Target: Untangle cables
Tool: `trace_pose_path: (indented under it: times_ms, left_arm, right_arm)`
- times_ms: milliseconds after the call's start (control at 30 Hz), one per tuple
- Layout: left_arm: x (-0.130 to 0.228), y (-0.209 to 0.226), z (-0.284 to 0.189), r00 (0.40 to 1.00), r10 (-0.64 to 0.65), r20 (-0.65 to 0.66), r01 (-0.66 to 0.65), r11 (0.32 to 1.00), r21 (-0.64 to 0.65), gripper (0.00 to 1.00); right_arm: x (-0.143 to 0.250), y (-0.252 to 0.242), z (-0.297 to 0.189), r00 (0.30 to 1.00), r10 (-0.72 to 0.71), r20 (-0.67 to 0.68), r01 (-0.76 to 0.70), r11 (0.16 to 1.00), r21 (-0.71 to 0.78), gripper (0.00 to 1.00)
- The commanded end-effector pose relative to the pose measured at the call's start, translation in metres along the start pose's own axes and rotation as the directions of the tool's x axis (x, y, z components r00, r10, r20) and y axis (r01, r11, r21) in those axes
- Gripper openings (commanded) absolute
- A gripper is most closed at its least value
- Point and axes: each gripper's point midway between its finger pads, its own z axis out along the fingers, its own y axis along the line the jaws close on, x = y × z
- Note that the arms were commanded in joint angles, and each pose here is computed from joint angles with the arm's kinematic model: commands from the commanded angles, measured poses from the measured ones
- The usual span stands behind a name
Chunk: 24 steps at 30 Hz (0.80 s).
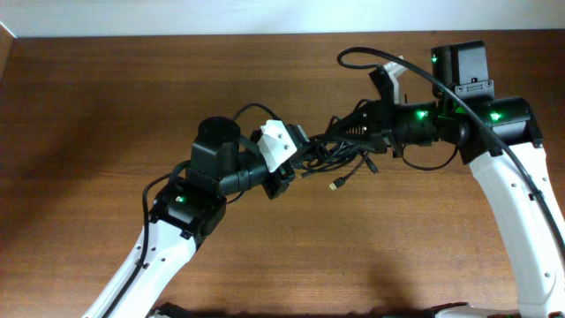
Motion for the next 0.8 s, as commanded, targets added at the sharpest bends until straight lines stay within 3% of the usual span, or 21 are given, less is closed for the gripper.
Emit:
trace_pose_path:
  times_ms: [0, 167, 333, 467, 633, 667, 767]
  left_arm:
    - [0.007, 0.032, -0.001, 0.997, -0.060, -0.047, 0.051, 0.982, -0.184, 0.00]
    - [0.018, 0.054, -0.008, 0.992, -0.085, -0.091, 0.052, 0.948, -0.315, 0.00]
    - [0.011, 0.056, -0.013, 0.995, -0.075, -0.071, 0.048, 0.944, -0.326, 0.00]
    - [-0.001, 0.058, -0.052, 0.996, -0.075, -0.040, 0.054, 0.923, -0.382, 0.00]
    - [-0.022, 0.053, -0.104, 0.999, -0.043, 0.031, 0.052, 0.888, -0.456, 0.00]
    - [-0.028, 0.050, -0.110, 0.998, -0.027, 0.048, 0.046, 0.886, -0.461, 0.00]
    - [-0.035, 0.045, -0.118, 0.998, -0.006, 0.070, 0.038, 0.883, -0.467, 0.00]
  right_arm:
    - [0.023, 0.036, -0.004, 0.991, -0.050, -0.122, 0.026, 0.980, -0.196, 0.04]
    - [0.029, 0.045, -0.007, 0.986, -0.061, -0.157, 0.020, 0.968, -0.252, 0.04]
    - [0.016, 0.027, -0.002, 0.995, -0.044, -0.087, 0.031, 0.989, -0.142, 0.04]
    - [0.003, 0.010, -0.004, 1.000, -0.021, -0.019, 0.020, 0.998, -0.053, 0.04]
    - [-0.023, -0.049, -0.017, 0.986, 0.033, 0.164, -0.074, 0.965, 0.252, 0.25]
    - [-0.024, -0.064, -0.022, 0.979, 0.044, 0.197, -0.107, 0.940, 0.324, 0.38]
    - [-0.026, -0.080, -0.030, 0.971, 0.047, 0.234, -0.142, 0.902, 0.408, 0.55]
